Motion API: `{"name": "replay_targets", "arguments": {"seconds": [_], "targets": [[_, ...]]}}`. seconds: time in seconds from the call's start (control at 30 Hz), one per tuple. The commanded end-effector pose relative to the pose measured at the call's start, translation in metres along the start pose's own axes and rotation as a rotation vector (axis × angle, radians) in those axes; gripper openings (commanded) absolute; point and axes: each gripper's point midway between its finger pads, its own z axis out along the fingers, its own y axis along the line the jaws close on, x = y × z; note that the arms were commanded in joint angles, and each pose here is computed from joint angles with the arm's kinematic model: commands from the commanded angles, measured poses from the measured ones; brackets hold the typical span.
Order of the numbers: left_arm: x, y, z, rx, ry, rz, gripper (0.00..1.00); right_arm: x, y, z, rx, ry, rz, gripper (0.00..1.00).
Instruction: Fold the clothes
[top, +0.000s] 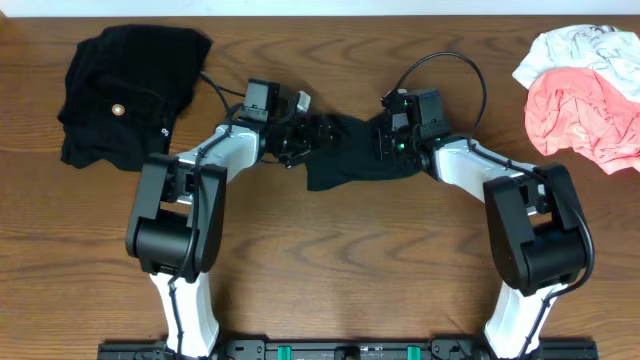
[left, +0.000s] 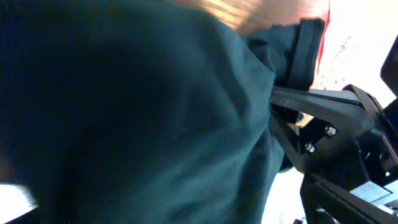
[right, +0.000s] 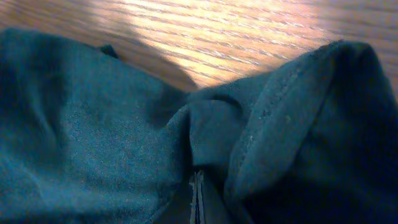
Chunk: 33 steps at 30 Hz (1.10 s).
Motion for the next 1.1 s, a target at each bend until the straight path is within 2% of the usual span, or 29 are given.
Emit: {"name": "replay_targets", "arguments": {"seconds": [0.0,0.17,0.2,0.27,0.33,0.37,0.43,0.47,0.5,0.67,0.7,0.83,0.87,0.9,1.07], "targets": [[0.027,0.031,0.027,-0.068,0.08,-0.089,0.98,0.011,0.022,0.011,-0.076,0.035,-0.005,0.01],[0.032,0.032,0.033,-0.07,0.095,-0.103,1.0,0.013,0.026,0.012,-0.08,0.04,-0.009,0.01],[0.031,0.032,0.033,-0.069,0.093,-0.103,0.96,0.012,0.025,0.012,-0.08,0.039,-0.005,0.01],[0.03,0.033,0.032,-0.069,0.088,-0.11,0.83,0.011,0.022,0.011,-0.076,0.037,0.017,0.01],[0.029,0.033,0.031,-0.069,0.086,-0.113,0.59,0.009,0.018,0.01,-0.074,0.032,0.034,0.01],[0.029,0.033,0.031,-0.069,0.086,-0.112,0.43,0.007,0.018,0.008,-0.076,0.028,0.037,0.01],[0.028,0.033,0.031,-0.068,0.084,-0.11,0.2,0.0,0.013,0.001,-0.074,0.01,0.047,0.02],[0.028,0.033,0.031,-0.067,0.083,-0.109,0.12,-0.005,0.011,-0.004,-0.073,-0.001,0.05,0.01],[0.027,0.032,0.031,-0.065,0.079,-0.106,0.06,-0.011,0.008,-0.011,-0.069,-0.018,0.055,0.01],[0.015,0.03,0.026,-0.042,0.046,-0.107,0.06,-0.049,-0.001,-0.065,-0.045,-0.12,0.058,0.01],[0.009,0.029,0.023,-0.034,0.031,-0.104,0.06,-0.057,-0.001,-0.079,-0.04,-0.145,0.054,0.08],[-0.026,0.018,-0.007,0.004,-0.069,-0.078,0.06,-0.084,-0.008,-0.142,0.001,-0.252,0.05,0.65],[-0.035,0.012,-0.017,0.015,-0.101,-0.064,0.06,-0.088,-0.01,-0.158,0.015,-0.275,0.054,0.9],[-0.047,0.005,-0.031,0.028,-0.143,-0.044,0.06,-0.09,-0.013,-0.172,0.03,-0.295,0.06,0.99],[-0.101,-0.038,-0.113,0.093,-0.379,0.053,0.06,-0.088,-0.013,-0.211,0.061,-0.318,0.049,0.99]]}}
